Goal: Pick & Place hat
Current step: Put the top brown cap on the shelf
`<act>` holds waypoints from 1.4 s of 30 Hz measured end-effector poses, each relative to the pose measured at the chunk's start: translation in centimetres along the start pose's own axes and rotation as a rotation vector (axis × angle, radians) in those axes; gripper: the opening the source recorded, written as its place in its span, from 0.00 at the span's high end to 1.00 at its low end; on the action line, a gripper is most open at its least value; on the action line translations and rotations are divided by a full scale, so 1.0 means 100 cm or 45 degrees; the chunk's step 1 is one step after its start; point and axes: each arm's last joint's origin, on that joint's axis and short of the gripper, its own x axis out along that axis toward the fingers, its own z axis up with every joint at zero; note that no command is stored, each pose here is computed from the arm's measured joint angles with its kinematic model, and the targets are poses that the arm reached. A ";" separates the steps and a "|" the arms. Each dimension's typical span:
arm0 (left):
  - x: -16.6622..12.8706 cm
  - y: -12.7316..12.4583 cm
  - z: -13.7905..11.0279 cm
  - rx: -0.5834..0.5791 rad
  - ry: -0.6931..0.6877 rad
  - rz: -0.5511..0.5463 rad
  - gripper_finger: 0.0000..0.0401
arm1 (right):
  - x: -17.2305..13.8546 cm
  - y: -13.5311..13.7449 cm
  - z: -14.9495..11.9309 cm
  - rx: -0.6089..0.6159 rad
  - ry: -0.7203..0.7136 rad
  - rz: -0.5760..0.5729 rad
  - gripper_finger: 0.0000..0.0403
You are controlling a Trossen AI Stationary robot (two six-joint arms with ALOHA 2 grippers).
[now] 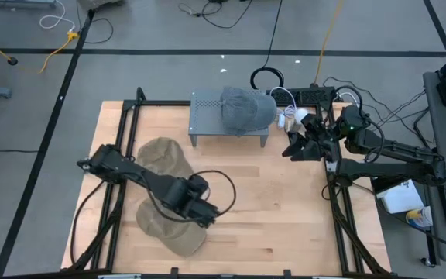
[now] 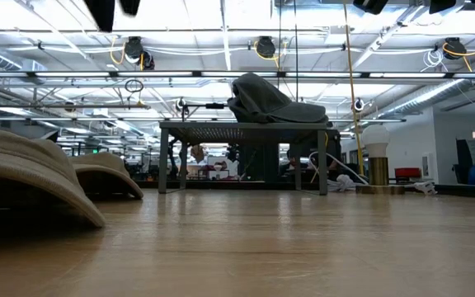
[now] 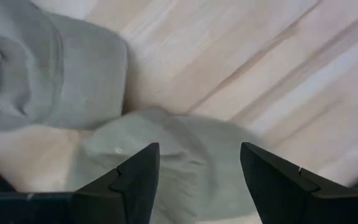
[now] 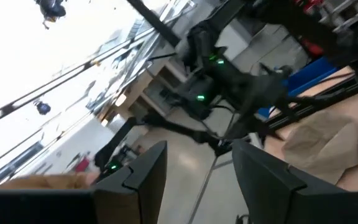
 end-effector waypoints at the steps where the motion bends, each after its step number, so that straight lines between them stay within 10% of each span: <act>1: 0.007 -0.003 0.001 0.028 0.014 0.025 0.43 | 0.000 0.000 0.000 -0.002 0.015 0.011 0.56; 19: 0.126 -0.035 0.032 -0.021 0.118 0.432 0.43 | 0.000 0.000 -0.001 -0.167 0.024 0.019 0.57; 42: 0.156 0.002 0.022 0.015 0.198 0.662 0.43 | -0.001 0.002 -0.002 -0.235 0.078 0.063 0.57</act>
